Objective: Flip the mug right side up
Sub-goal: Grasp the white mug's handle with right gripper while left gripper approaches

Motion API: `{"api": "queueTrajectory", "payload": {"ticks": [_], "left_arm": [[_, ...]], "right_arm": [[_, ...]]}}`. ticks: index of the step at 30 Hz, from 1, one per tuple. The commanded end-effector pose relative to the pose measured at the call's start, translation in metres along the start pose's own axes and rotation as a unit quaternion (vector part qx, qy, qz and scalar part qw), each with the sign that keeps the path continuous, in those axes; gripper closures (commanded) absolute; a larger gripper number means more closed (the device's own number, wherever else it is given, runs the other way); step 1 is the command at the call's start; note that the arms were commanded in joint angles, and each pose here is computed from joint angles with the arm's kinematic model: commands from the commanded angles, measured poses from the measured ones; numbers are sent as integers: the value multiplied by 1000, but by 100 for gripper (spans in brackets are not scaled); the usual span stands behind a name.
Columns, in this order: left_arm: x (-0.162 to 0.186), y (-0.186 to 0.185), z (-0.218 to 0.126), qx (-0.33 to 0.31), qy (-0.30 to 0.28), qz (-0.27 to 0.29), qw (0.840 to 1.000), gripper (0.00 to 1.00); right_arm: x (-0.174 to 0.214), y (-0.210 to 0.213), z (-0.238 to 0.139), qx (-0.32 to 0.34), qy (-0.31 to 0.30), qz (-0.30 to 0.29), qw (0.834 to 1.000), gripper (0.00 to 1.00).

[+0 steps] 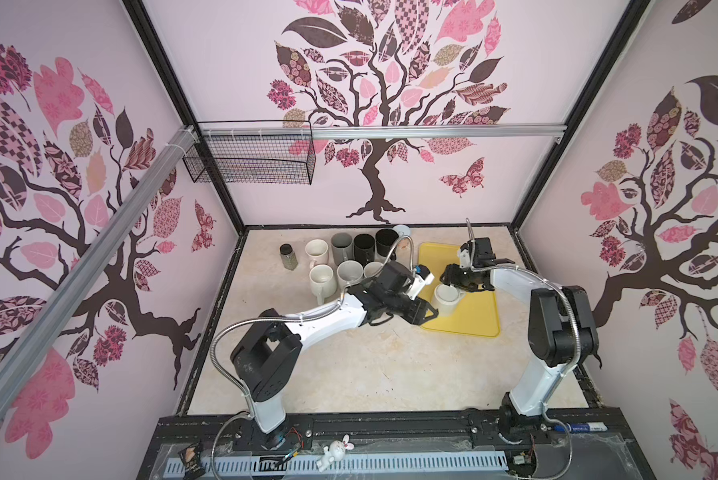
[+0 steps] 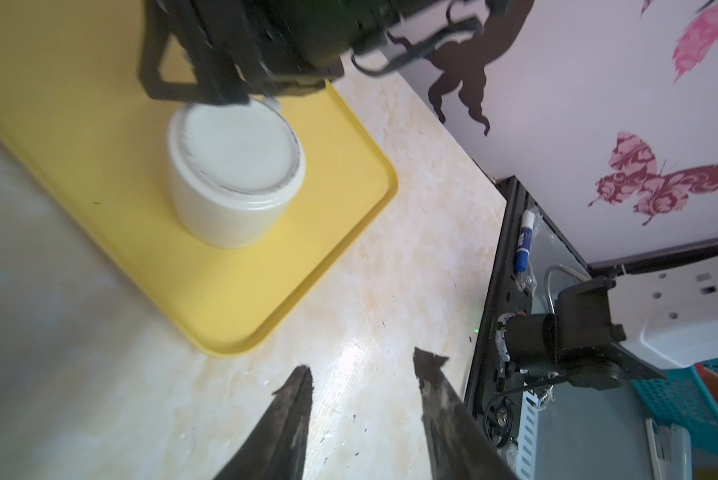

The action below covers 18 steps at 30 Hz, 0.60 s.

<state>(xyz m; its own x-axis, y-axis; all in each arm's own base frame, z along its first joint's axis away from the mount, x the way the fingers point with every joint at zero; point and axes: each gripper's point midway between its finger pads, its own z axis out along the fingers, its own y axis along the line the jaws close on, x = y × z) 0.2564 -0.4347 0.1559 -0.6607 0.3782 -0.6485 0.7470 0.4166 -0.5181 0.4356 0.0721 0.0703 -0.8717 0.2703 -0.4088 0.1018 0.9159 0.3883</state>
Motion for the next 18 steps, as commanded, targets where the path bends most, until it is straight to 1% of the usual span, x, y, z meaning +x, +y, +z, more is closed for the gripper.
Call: {"api": "queueTrajectory", "payload": {"ticks": [1,4,13,16,18], "left_arm": [[-11,-11,17,10,-7,19,1000,57],[-8,-10,34,20,4,6,1000,57],[-22,12,70,18,7,-29,999,59],[-30,35,70,-10,0,-42,999,61],[-35,52,64,-30,-8,-50,998,62]], "right_arm": [[5,-23,-15,-8,15,44,999,38],[16,-29,-14,-18,40,60,997,39],[47,-18,-33,-55,42,74,995,40],[61,-14,-37,-73,45,78,993,43],[69,-8,-39,-95,44,82,991,47]]}}
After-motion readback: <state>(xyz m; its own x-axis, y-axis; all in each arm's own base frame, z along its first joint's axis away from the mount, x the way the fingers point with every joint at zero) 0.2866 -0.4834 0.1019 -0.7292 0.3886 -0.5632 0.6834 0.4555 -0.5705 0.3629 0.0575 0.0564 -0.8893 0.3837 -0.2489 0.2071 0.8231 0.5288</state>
